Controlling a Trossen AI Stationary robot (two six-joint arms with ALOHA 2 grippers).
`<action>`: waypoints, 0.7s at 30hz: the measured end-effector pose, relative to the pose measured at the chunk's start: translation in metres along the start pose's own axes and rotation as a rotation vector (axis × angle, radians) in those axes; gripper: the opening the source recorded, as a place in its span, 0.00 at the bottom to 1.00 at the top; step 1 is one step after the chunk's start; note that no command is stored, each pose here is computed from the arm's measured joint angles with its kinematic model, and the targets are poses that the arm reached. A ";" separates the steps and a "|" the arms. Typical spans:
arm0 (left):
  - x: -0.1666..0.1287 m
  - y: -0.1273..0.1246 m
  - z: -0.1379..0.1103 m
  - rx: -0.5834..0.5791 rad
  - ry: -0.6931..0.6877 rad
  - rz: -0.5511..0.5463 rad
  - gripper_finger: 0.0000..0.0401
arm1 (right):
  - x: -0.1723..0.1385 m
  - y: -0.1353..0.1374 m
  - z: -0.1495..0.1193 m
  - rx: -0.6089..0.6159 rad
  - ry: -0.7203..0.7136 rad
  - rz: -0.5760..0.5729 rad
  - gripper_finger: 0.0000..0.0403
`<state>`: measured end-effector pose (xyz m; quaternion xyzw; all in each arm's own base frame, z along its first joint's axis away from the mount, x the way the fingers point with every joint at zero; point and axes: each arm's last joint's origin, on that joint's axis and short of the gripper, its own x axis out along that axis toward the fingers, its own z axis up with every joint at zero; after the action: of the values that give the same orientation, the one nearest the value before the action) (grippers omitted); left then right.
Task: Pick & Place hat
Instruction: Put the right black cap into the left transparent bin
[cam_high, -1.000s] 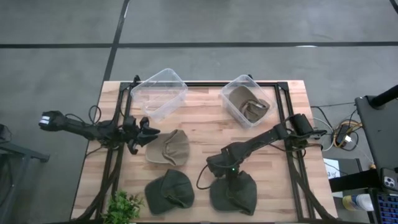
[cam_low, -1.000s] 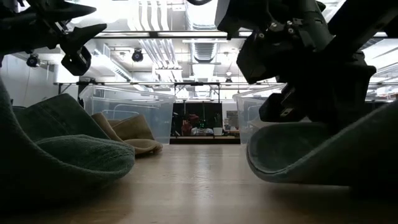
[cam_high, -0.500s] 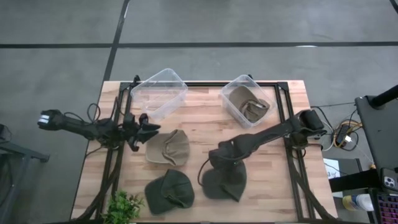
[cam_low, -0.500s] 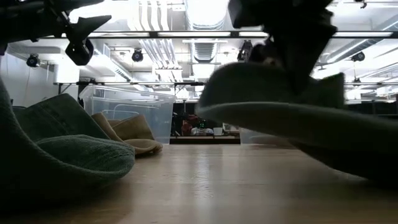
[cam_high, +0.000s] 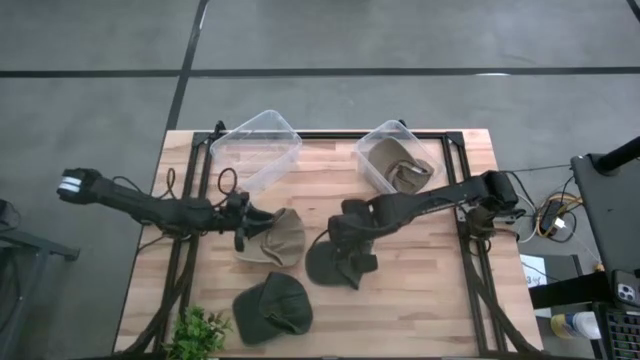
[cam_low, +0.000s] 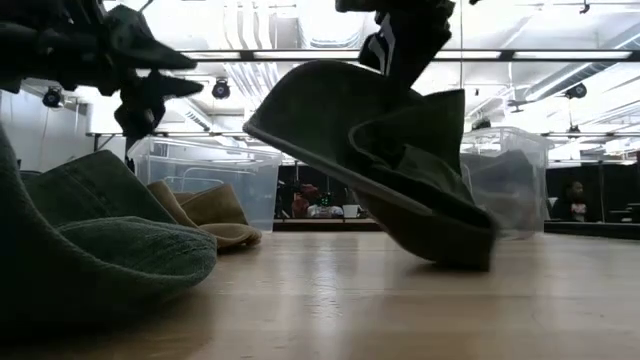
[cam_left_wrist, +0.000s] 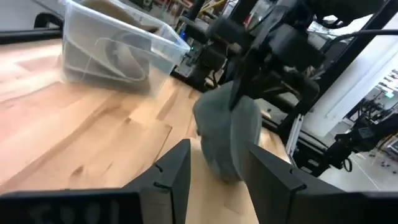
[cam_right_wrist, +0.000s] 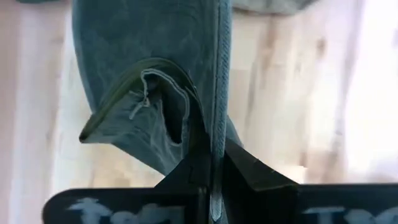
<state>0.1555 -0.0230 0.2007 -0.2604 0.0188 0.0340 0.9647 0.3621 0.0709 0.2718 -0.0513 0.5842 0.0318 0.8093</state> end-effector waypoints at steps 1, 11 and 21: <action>0.002 -0.002 0.002 -0.010 -0.003 -0.001 0.34 | -0.002 -0.002 0.001 0.001 -0.001 -0.018 0.03; 0.030 -0.018 0.015 -0.008 0.038 0.023 0.34 | -0.018 -0.021 0.009 0.003 -0.010 -0.080 0.03; 0.072 -0.036 0.027 0.058 0.167 0.104 0.34 | -0.030 -0.044 0.014 0.029 -0.033 -0.125 0.03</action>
<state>0.2302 -0.0367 0.2380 -0.2330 0.1135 0.0617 0.9639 0.3704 0.0292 0.3068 -0.0757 0.5667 -0.0265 0.8200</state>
